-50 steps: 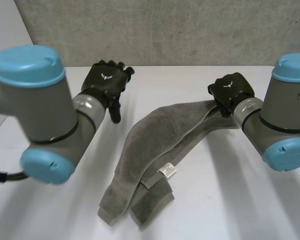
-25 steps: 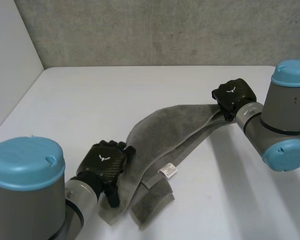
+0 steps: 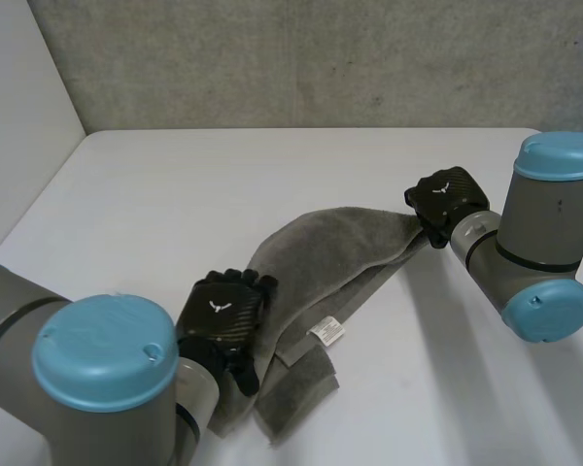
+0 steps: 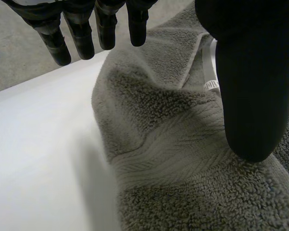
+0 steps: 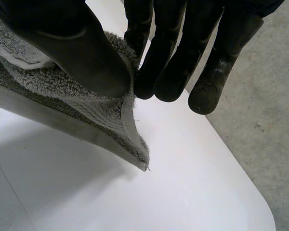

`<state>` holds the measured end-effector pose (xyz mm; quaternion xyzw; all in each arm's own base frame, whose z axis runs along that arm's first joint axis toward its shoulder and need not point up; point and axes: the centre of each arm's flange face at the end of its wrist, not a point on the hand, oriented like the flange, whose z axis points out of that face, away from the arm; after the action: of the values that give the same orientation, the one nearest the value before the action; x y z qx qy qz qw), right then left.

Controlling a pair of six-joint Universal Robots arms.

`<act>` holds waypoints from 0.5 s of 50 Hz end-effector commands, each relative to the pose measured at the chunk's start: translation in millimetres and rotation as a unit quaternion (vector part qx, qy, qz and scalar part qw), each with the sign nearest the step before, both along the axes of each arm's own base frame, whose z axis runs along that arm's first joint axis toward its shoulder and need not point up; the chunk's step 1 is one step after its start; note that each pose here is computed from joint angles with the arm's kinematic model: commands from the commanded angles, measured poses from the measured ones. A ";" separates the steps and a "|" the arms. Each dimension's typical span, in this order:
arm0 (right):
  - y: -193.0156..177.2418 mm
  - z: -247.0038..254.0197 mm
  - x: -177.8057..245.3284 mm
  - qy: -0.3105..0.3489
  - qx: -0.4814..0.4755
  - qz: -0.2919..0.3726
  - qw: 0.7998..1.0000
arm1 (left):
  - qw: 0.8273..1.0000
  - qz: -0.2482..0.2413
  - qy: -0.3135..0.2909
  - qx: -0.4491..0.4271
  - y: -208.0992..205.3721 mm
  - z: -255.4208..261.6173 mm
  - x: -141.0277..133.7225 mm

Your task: Fold the laundry

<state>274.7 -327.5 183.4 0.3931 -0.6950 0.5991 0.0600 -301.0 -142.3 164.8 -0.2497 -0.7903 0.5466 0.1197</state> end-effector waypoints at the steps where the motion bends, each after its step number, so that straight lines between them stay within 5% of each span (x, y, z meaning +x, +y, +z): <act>1: 1.3 -1.7 1.1 0.006 0.000 0.003 1.000 | 1.000 0.006 0.000 0.000 -1.4 -5.5 -6.5; 25: 0.6 -8.1 1.4 0.014 0.005 0.005 1.000 | 0.997 0.066 -0.037 -0.036 -19.7 -29.2 -5.5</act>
<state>276.0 -326.6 175.4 0.4044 -0.6955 0.5904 0.0638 -311.1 -154.0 134.4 -0.2341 -0.7950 0.5549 0.0726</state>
